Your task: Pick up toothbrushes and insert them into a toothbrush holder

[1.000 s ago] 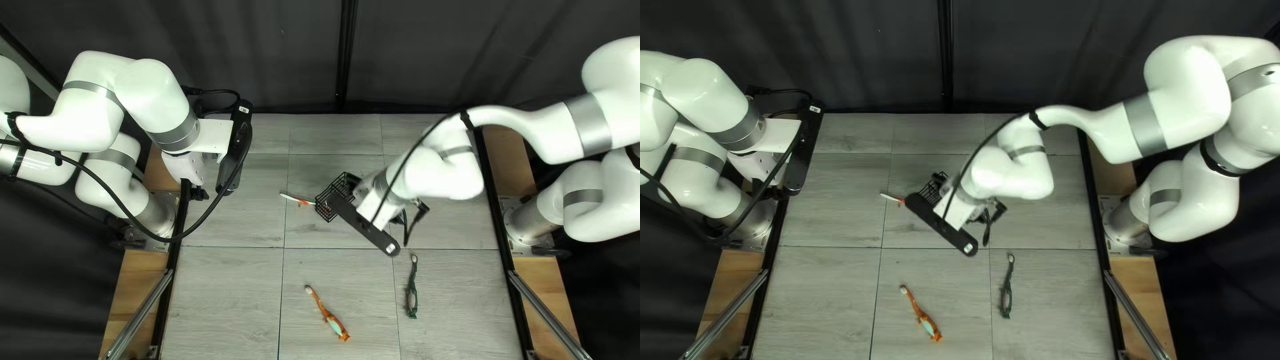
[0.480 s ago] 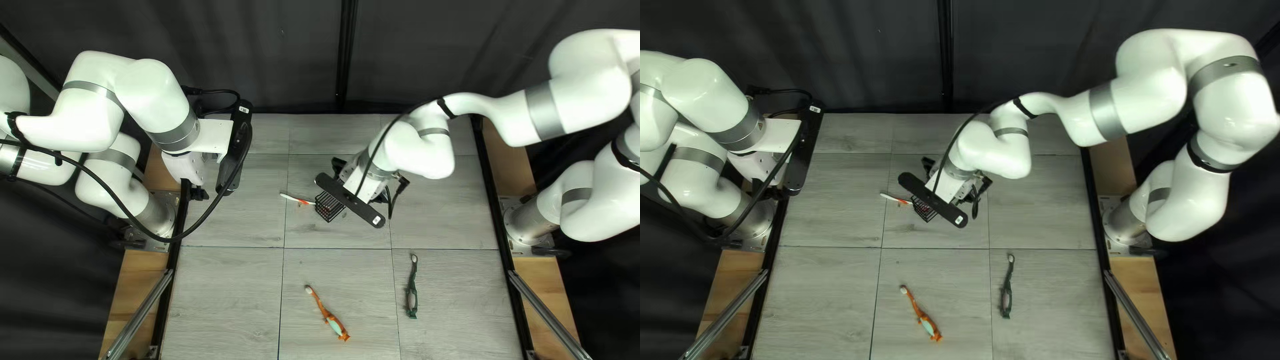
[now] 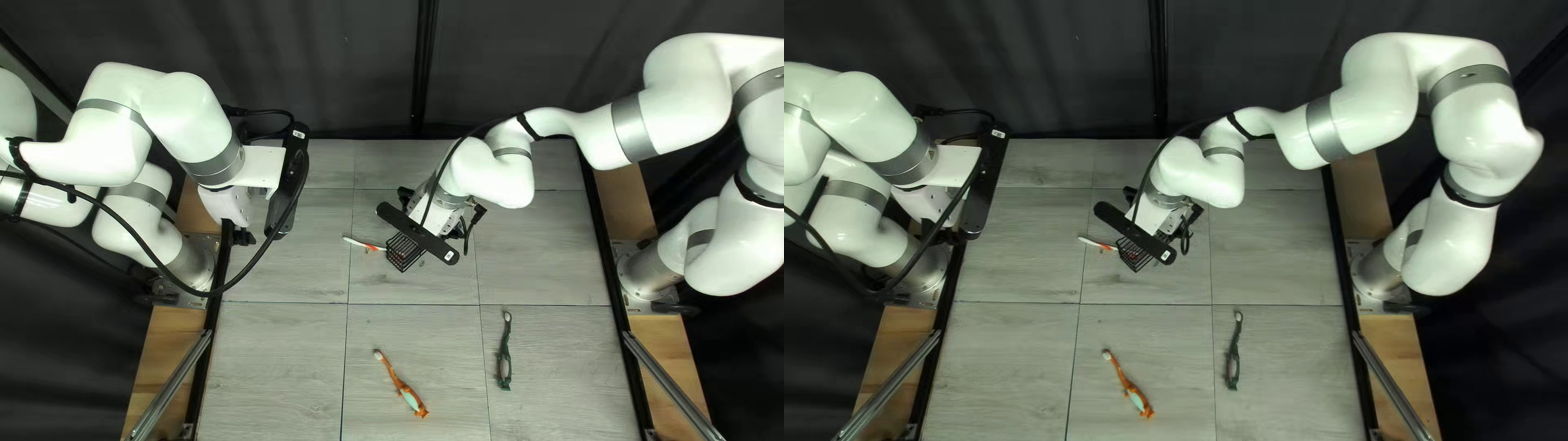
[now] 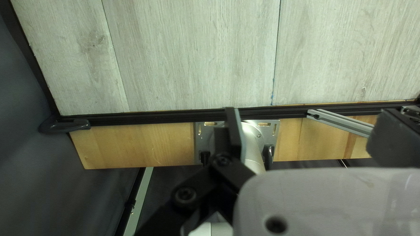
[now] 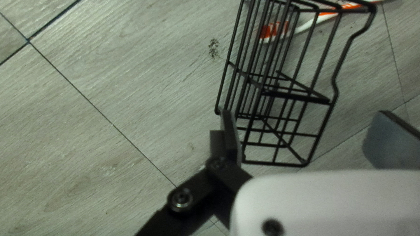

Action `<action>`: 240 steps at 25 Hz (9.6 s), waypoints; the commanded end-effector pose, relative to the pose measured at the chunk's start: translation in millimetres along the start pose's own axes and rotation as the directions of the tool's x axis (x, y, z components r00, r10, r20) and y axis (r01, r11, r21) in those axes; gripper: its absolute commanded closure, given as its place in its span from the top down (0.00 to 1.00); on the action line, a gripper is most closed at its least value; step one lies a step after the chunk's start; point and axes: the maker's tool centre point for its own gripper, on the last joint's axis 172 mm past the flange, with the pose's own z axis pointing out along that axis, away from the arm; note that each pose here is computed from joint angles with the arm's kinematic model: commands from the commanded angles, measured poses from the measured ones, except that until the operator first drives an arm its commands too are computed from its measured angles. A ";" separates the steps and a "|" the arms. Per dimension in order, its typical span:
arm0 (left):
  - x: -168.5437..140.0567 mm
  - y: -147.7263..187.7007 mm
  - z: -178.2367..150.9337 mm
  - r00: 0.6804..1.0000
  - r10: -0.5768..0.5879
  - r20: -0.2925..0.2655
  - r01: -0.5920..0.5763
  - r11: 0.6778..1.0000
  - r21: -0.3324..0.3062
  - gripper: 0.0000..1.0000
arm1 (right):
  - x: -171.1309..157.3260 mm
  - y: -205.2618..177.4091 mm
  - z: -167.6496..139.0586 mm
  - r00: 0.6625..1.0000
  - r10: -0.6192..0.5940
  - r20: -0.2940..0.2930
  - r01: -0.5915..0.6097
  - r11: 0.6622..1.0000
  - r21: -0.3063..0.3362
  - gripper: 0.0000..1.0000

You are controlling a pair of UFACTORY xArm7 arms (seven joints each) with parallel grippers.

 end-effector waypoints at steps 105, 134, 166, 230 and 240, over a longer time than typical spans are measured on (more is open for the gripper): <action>0.0 0.0 0.0 1.000 0.000 0.000 0.000 1.000 0.000 1.00 | 153.3 -322.3 -11.3 0.905 -0.385 0.181 0.383 0.923 0.047 1.00; 0.0 0.0 0.0 1.000 0.000 0.000 0.000 1.000 0.000 1.00 | 157.5 -334.9 44.5 0.839 -0.497 0.223 0.482 0.868 0.120 0.00; 0.0 0.0 0.0 1.000 0.000 0.000 0.000 1.000 0.000 1.00 | 227.8 -258.7 -133.3 0.391 -0.777 0.493 0.916 0.383 -0.122 0.00; 148.3 109.2 40.2 0.717 0.698 0.006 -0.669 0.685 0.290 1.00 | 236.3 -246.9 -91.9 0.209 -0.666 0.716 0.977 0.180 -0.118 0.00; 225.5 107.4 60.4 0.590 0.808 -0.013 -0.744 0.549 0.380 1.00 | 236.3 -246.9 -91.9 0.209 -0.666 0.716 0.977 0.180 -0.118 0.00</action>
